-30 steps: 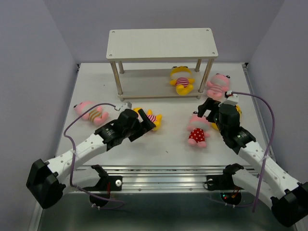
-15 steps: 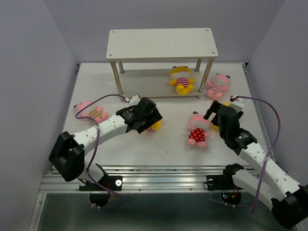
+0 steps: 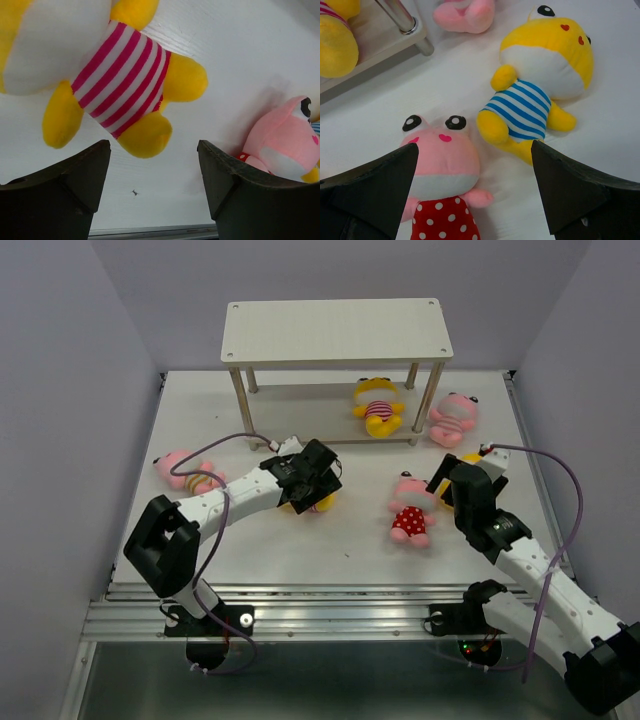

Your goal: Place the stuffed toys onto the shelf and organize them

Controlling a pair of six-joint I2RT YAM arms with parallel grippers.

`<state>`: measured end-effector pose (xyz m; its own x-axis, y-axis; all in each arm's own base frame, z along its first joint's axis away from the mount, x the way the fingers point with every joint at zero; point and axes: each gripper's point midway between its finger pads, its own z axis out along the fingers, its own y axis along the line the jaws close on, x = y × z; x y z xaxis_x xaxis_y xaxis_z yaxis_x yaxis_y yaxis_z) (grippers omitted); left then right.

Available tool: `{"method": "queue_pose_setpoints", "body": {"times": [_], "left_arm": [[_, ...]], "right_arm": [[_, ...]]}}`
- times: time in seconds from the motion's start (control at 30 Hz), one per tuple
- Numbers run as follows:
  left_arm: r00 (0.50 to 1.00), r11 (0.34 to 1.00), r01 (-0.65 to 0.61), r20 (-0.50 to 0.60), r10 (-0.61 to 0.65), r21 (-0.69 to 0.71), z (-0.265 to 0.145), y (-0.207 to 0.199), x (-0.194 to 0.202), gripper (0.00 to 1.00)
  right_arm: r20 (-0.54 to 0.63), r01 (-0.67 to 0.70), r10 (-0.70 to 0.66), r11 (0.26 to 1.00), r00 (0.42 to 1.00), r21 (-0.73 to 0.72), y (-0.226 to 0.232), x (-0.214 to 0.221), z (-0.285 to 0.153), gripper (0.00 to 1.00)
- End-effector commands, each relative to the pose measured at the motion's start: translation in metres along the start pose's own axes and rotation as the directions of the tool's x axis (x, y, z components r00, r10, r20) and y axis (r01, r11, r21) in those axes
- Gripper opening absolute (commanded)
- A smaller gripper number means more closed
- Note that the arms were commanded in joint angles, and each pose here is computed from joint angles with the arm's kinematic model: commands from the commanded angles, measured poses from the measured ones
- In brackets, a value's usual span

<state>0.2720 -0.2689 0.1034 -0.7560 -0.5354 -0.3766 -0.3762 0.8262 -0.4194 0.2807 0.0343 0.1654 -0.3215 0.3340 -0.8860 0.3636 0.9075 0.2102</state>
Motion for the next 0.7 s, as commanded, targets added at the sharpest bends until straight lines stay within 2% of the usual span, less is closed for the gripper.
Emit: {"method": "queue_pose_setpoints", "body": {"times": [0.0,0.4,0.47,0.53,0.57,0.63,0.67], "left_arm": [[1.0,1.0,-0.013,0.027,0.014,-0.012,-0.002,-0.008,-0.006,0.78],[0.998,0.995,-0.038,0.04,0.041,-0.091,0.01,0.007,-0.003,0.58],[0.998,0.994,-0.037,0.042,0.041,-0.099,0.011,0.008,-0.003,0.48],[0.998,0.994,-0.041,0.046,0.046,-0.105,0.011,0.009,-0.003,0.32],[0.998,0.994,-0.042,0.049,0.047,-0.105,0.011,0.009,-0.004,0.19],[0.997,0.993,-0.047,0.049,0.053,-0.111,0.011,0.011,-0.004,0.09],[0.996,0.992,-0.062,0.051,0.068,-0.109,0.01,0.01,-0.005,0.0]], "right_arm": [[0.051,-0.023,0.021,0.999,0.998,0.026,-0.006,-0.01,-0.002,1.0],[0.052,-0.018,0.016,0.999,0.999,0.033,-0.008,-0.01,-0.002,1.0],[0.051,-0.017,0.015,0.999,0.999,0.034,-0.008,-0.009,-0.002,1.0],[0.053,-0.017,0.015,0.999,0.998,0.037,-0.009,-0.009,-0.002,1.0],[0.051,-0.015,0.013,0.999,0.999,0.039,-0.009,-0.008,-0.001,1.0],[0.051,-0.015,0.013,0.999,0.999,0.039,-0.009,-0.008,-0.001,1.0],[0.052,-0.016,0.014,0.999,0.999,0.038,-0.009,-0.009,-0.001,1.0]]}}
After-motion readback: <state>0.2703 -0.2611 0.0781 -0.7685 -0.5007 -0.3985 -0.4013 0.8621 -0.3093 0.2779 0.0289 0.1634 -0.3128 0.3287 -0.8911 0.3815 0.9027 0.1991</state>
